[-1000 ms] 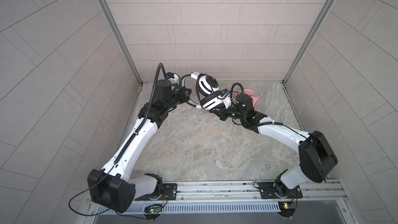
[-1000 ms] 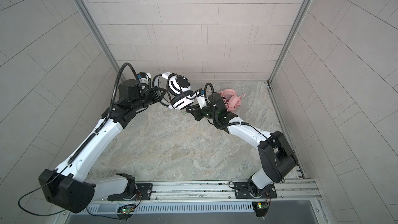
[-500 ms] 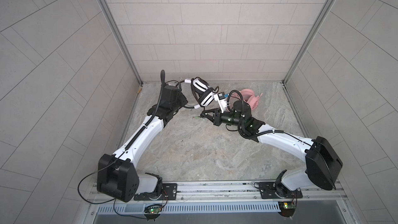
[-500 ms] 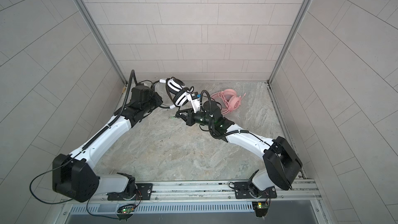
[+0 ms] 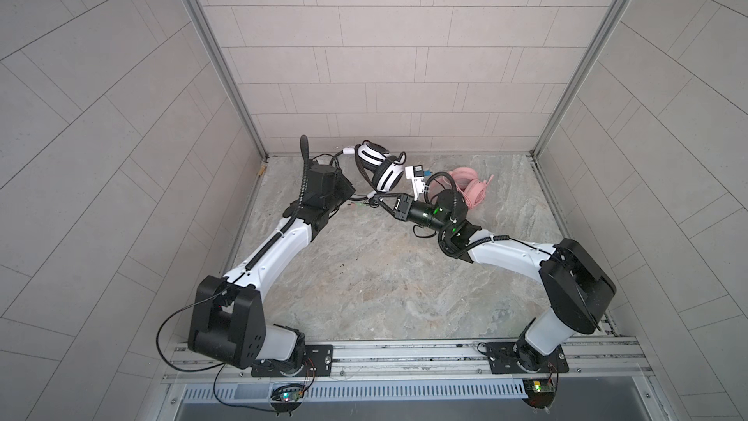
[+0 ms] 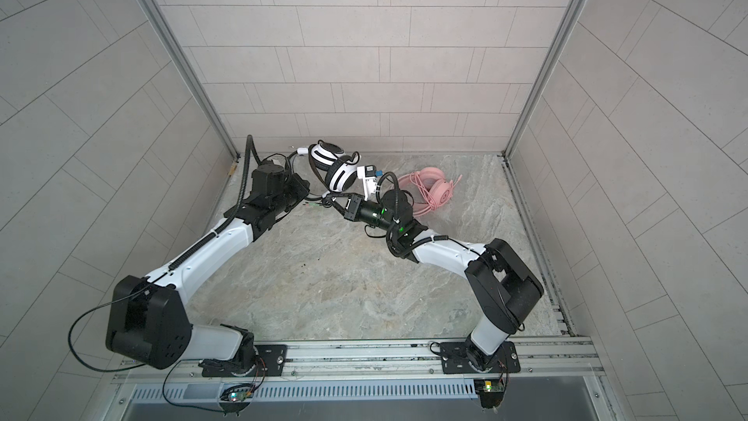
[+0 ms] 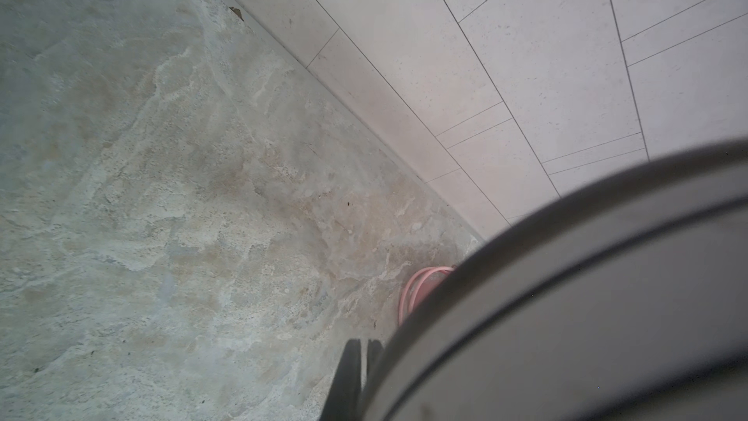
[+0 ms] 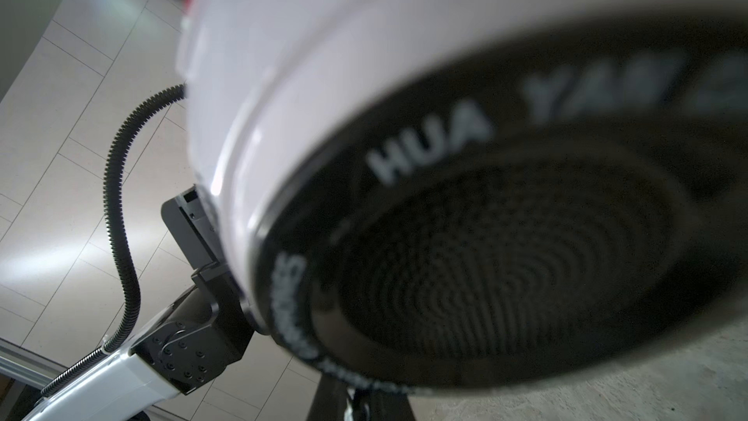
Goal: Wrap the headphones
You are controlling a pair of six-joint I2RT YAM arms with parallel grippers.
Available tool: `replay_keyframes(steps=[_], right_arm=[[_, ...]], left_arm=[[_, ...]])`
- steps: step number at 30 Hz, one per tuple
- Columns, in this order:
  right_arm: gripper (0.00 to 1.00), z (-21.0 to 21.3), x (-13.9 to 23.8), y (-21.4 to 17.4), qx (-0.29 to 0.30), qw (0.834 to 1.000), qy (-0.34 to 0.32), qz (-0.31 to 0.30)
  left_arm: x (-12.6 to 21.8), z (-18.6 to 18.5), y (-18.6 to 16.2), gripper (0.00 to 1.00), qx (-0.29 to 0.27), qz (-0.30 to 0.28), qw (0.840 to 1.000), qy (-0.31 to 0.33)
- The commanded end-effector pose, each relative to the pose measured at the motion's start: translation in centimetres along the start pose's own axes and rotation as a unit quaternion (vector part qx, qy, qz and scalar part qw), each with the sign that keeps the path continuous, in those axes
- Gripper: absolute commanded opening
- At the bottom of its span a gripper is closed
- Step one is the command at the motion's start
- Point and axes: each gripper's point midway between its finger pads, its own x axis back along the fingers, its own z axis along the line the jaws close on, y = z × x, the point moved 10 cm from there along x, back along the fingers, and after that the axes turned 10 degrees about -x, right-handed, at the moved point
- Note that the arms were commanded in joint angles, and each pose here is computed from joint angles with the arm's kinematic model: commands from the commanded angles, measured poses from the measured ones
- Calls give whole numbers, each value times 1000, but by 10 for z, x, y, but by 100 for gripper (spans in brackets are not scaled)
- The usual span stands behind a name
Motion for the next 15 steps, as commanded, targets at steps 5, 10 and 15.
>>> replay_keyframes(steps=[5,10,15], right_arm=[[6,42,17,23,68,984,73,-146],[5,31,15,21,101,979,15,-178],[5,25,5,15,145,973,-27,-177]], left_arm=[[3,7,-10,0,15,-2,1000,-8],[8,2,-14,0,13,6,1000,-15],[10,-3,-22,0,-12,21,999,-21]])
